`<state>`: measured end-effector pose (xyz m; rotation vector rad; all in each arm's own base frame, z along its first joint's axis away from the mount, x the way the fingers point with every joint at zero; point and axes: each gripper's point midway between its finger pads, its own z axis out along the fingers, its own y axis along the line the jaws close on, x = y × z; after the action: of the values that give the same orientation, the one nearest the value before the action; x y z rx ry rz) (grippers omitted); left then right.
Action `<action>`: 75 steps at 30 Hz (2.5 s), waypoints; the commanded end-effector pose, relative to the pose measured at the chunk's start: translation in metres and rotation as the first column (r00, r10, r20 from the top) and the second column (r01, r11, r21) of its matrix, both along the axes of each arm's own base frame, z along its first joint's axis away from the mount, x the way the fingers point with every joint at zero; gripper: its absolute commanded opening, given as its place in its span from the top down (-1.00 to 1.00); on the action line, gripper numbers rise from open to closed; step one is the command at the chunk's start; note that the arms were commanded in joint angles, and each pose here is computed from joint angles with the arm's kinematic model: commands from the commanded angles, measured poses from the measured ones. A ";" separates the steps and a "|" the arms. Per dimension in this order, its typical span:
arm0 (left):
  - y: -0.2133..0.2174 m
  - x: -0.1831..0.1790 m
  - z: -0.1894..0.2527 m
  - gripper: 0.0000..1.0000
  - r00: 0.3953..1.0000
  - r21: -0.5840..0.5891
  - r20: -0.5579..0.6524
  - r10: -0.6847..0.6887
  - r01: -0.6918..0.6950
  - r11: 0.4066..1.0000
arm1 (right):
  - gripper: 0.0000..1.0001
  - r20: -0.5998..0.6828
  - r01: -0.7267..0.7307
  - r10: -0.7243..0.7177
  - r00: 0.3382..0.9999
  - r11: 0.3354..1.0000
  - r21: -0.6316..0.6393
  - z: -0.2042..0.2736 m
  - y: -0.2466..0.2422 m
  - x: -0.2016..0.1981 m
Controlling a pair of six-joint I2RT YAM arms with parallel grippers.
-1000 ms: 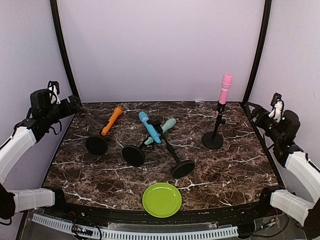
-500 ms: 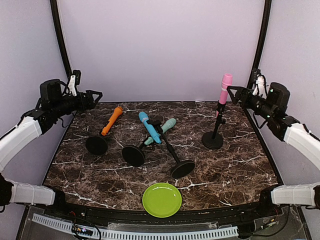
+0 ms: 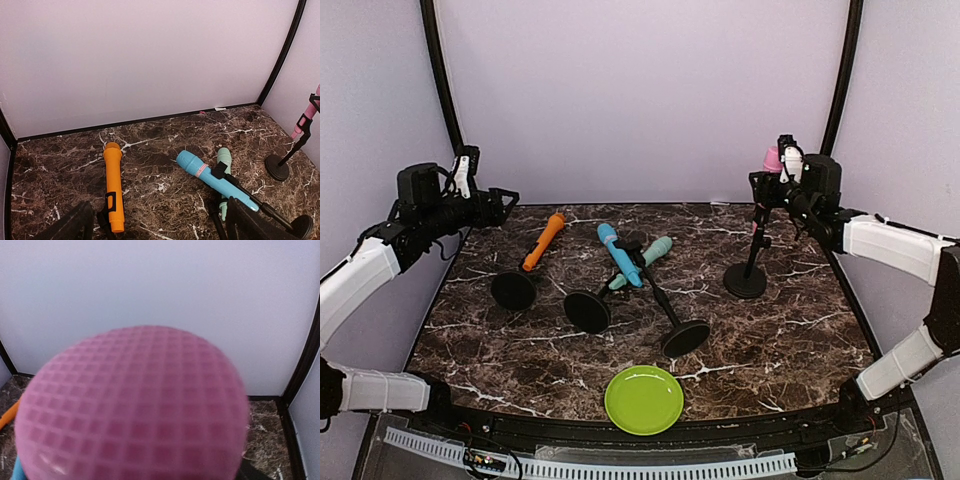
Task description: Remove the microphone from the stand
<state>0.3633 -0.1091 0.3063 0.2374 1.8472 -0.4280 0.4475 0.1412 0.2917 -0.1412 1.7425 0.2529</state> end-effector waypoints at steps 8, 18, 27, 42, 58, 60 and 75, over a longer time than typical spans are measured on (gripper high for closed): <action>0.004 -0.001 -0.004 -0.87 1.000 0.040 -0.001 0.008 -0.008 0.999 | 0.55 0.267 0.012 -0.026 0.963 0.999 0.051 0.100 0.004 -0.003; -0.026 -0.009 -0.004 -0.87 0.986 -0.005 0.011 -0.166 0.166 0.986 | 0.80 0.377 -0.299 0.262 0.888 0.953 0.042 0.143 0.046 -0.045; -0.099 -0.045 -0.012 -0.87 0.881 0.029 0.023 -0.473 0.472 0.881 | 0.82 0.306 -0.554 0.525 0.794 0.832 0.010 0.128 0.089 -0.066; -0.158 -0.077 -0.035 -0.87 0.752 0.065 -0.030 -0.658 0.659 0.750 | 0.84 0.193 -0.670 0.657 0.729 0.742 0.005 0.086 0.114 -0.089; -0.175 -0.086 -0.042 -0.88 0.717 0.056 -0.039 -0.696 0.697 0.715 | 0.56 0.107 -0.639 0.636 0.764 0.769 -0.002 0.041 0.115 -0.101; -0.176 -0.084 -0.038 -0.88 0.721 0.043 -0.019 -0.692 0.692 0.720 | 0.42 0.104 -0.629 0.626 0.773 0.778 -0.004 0.039 0.112 -0.103; -0.176 -0.061 -0.020 -0.88 0.804 -0.008 0.053 -0.592 0.593 0.805 | -0.85 0.127 -0.530 0.525 0.842 0.848 0.007 0.035 0.084 -0.118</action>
<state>0.2963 -0.2834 0.2788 0.8736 1.7100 -0.8723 0.3357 0.2345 0.3108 -0.6522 1.6082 0.7023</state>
